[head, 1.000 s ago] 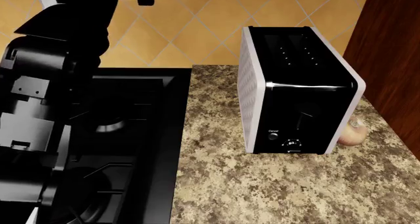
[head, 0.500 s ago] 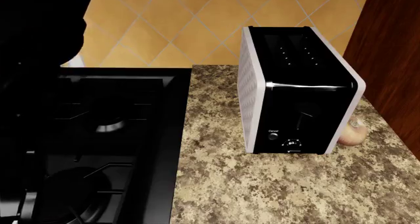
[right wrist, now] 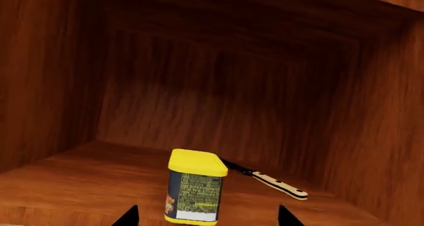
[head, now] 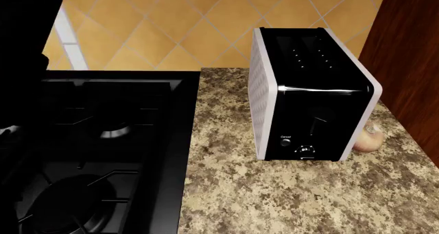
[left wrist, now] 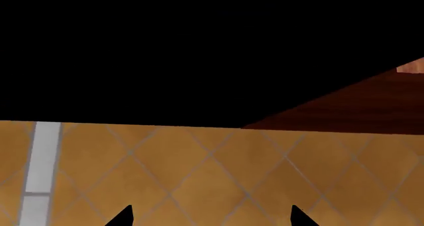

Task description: Pick the canned food and canned food from the counter and place them in the cabinets closest to them.

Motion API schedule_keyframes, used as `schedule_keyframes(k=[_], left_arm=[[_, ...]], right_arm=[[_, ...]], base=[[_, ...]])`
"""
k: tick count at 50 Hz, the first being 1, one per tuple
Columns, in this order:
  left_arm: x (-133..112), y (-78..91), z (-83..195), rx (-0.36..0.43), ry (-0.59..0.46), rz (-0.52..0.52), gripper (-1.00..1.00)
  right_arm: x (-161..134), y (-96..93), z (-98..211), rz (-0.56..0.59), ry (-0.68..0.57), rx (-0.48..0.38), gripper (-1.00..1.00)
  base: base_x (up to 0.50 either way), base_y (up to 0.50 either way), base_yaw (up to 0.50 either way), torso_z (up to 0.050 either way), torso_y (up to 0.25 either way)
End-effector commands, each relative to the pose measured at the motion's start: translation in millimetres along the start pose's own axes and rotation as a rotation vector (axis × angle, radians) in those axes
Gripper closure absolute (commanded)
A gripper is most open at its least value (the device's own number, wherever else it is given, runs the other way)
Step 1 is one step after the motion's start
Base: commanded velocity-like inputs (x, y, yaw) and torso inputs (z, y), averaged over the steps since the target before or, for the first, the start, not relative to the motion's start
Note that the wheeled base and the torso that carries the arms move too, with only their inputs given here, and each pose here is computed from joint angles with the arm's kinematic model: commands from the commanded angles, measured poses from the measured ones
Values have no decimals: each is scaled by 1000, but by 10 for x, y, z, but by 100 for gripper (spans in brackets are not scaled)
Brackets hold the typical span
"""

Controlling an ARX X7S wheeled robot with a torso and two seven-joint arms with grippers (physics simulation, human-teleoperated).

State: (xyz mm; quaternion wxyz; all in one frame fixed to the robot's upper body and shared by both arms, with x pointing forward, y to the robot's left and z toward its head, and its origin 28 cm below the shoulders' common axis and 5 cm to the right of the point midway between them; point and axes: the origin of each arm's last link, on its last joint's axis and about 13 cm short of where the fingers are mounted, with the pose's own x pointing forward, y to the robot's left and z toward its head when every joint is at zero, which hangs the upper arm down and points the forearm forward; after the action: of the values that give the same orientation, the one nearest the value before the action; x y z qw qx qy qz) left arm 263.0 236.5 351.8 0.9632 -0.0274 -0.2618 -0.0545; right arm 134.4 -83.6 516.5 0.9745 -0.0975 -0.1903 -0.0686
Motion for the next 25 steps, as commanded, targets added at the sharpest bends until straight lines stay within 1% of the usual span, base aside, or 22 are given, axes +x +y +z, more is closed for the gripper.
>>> schedule_keyframes(k=[1,5,16,25], left_arm=[[-388,-29,145,11,-90,9,-100],[-480,-38,174,-2,-106,2,-100],[-582,-33,123,-8,-96,-1,-100],[-686,-35,150,-5,-116,5,-100]], right_arm=[[-215,-100,-142,24,8,36,-100],[-273,-116,-178,27,-6,48,-100],[-356,-163,-198,21,-55,58,-100],[-442,-169,-250,32,-78,68,-100]], base=[[0,0,0,0,0],[0,0,0,0,0],[0,0,0,0,0],[0,0,0,0,0]])
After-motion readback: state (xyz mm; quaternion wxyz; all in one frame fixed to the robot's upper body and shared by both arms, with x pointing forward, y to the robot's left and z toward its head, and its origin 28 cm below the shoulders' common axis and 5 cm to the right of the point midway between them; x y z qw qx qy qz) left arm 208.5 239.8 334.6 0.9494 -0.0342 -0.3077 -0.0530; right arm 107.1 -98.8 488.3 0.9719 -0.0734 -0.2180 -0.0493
